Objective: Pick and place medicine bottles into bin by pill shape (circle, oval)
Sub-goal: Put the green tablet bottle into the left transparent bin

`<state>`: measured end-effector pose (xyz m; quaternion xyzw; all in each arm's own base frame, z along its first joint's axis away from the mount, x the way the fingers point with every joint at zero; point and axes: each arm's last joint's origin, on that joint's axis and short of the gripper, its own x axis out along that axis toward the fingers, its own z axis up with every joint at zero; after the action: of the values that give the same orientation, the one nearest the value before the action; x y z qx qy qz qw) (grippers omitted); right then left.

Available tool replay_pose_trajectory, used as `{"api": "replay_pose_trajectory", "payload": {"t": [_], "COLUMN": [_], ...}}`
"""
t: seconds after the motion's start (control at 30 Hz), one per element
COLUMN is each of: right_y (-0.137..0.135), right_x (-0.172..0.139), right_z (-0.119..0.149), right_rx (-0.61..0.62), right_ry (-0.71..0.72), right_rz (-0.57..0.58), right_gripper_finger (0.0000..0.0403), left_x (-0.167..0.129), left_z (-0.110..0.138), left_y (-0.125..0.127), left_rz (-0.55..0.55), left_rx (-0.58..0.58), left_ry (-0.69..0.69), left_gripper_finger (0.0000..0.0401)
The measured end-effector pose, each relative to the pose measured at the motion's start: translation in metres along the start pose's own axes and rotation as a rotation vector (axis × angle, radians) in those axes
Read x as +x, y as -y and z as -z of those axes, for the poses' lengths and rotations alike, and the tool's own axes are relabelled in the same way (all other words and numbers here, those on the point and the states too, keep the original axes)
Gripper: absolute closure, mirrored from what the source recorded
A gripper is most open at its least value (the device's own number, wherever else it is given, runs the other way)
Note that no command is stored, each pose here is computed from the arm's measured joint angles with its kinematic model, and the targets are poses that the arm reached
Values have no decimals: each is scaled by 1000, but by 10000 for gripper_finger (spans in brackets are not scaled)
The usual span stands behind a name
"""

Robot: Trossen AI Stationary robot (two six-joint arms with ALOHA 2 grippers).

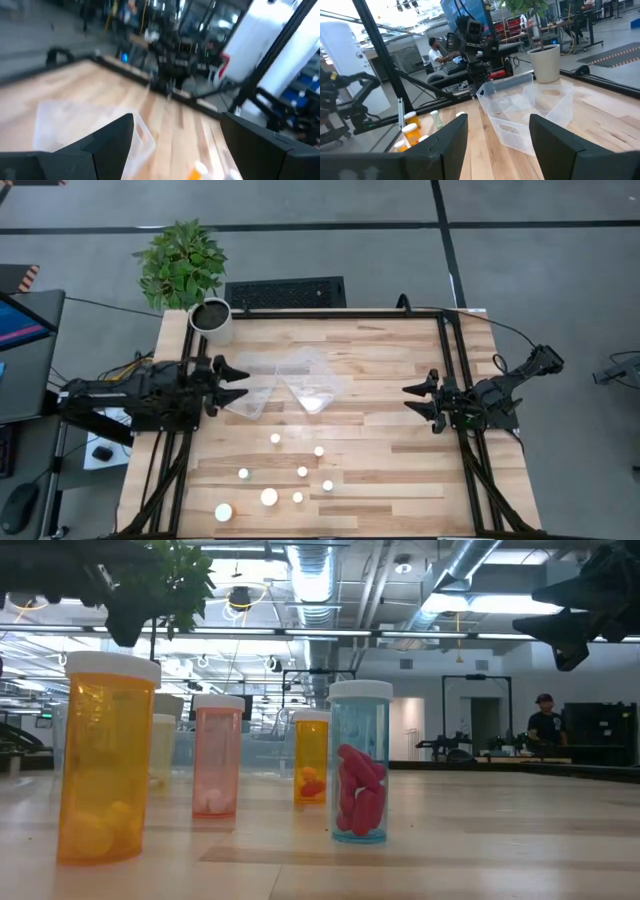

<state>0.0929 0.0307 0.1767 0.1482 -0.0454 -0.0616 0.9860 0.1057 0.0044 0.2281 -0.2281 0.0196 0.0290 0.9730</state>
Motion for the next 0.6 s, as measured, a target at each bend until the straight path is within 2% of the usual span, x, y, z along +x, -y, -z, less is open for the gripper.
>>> {"api": "replay_pose_trajectory", "payload": {"t": [0.23,0.5,0.6], "right_y": [0,1,1], "right_x": [0,0,0], "right_z": [0,2,2], "right_rx": [0,-15,-18], "right_ry": [-1,-24,-28], "right_rz": [0,6,7], "right_gripper_finger": [177,177,177], "left_x": [30,68,78], "left_z": [-19,-19,-14], "left_y": [19,50,68], "left_rz": [39,-38,-63], "left_rx": [-38,-11,-4], "left_ry": [-335,-803,-929], "left_gripper_finger": [108,108,108]}}
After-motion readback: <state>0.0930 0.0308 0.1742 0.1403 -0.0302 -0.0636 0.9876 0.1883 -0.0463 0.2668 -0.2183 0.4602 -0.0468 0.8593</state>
